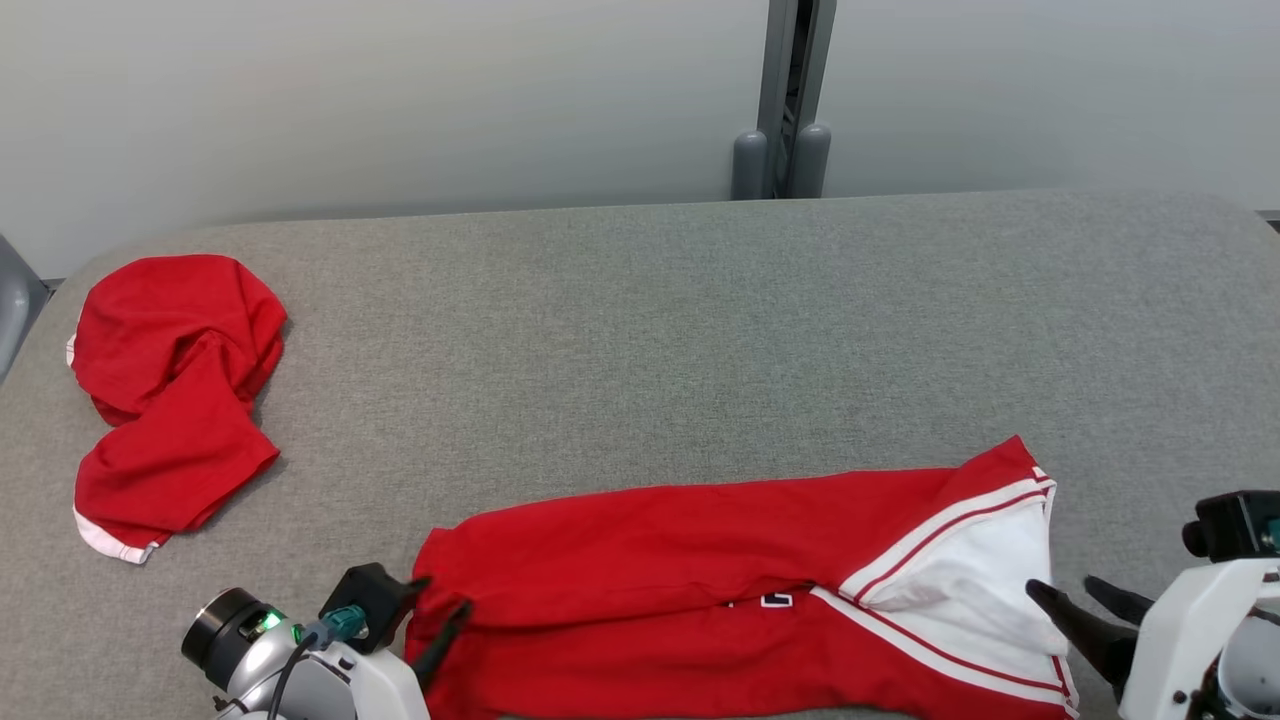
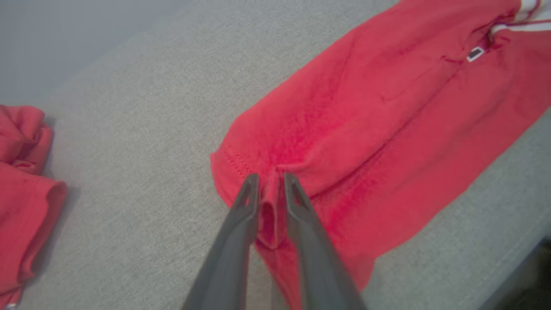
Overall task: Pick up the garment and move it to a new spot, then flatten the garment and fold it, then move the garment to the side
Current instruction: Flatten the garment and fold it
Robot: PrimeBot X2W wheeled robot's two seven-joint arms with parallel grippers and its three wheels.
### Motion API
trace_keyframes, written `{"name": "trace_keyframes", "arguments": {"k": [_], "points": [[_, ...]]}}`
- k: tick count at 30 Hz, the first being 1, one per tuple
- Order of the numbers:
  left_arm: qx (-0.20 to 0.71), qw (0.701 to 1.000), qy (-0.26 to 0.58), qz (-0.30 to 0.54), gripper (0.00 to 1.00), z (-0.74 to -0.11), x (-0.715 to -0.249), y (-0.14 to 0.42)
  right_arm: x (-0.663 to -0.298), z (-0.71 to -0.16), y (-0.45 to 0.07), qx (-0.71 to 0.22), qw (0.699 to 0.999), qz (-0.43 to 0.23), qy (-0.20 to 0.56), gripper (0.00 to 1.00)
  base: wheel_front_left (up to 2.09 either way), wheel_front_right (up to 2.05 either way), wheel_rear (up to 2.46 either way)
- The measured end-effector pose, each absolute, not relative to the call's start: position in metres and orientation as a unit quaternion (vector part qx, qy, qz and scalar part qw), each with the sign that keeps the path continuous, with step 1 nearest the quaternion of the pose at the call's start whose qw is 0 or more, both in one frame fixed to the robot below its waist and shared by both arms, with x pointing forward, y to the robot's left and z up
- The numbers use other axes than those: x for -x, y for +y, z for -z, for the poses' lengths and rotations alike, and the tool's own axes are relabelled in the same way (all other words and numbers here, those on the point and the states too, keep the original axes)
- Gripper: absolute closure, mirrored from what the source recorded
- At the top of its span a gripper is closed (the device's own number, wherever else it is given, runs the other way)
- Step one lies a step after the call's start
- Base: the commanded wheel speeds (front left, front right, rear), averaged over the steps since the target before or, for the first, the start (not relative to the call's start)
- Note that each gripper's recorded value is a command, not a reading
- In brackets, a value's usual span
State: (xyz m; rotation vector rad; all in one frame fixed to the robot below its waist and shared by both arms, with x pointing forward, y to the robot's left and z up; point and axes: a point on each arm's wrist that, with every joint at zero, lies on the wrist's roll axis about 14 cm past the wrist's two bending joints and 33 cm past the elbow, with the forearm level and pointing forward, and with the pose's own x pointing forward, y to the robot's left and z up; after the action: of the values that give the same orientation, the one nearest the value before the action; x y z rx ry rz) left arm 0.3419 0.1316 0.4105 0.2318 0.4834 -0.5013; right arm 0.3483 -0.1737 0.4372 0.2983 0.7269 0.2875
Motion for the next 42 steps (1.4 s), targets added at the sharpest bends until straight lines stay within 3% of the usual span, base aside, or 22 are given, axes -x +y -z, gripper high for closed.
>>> {"name": "trace_keyframes", "arguments": {"k": [4, 11, 20, 30, 42], "points": [[-0.109, 0.938, 0.230, 0.236, 0.00, -0.416, -0.345, 0.135, -0.346, -0.438, -0.183, -0.131, 0.914, -0.125, 0.362, 0.00, 0.00, 0.00, 0.00], [-0.072, 0.967, 0.164, 0.183, 0.00, -0.445, -0.368, 0.144, -0.365, -0.463, -0.185, -0.115, 0.940, -0.115, 0.298, 0.00, 0.00, 0.00, 0.00], [0.000, 0.993, 0.054, 0.104, 0.00, -0.484, -0.392, 0.154, -0.397, -0.514, -0.180, -0.087, 0.981, -0.115, 0.126, 0.00, 0.00, 0.00, 0.00], [0.059, 0.997, 0.007, 0.055, 0.00, -0.493, -0.394, 0.158, -0.404, -0.536, -0.181, -0.076, 0.993, -0.086, -0.021, 0.00, 0.00, 0.00, 0.00], [0.084, 0.996, -0.016, 0.029, 0.00, -0.497, -0.378, 0.157, -0.401, -0.504, -0.170, -0.087, 0.993, -0.071, -0.021, 0.00, 0.00, 0.00, 0.00]]}}
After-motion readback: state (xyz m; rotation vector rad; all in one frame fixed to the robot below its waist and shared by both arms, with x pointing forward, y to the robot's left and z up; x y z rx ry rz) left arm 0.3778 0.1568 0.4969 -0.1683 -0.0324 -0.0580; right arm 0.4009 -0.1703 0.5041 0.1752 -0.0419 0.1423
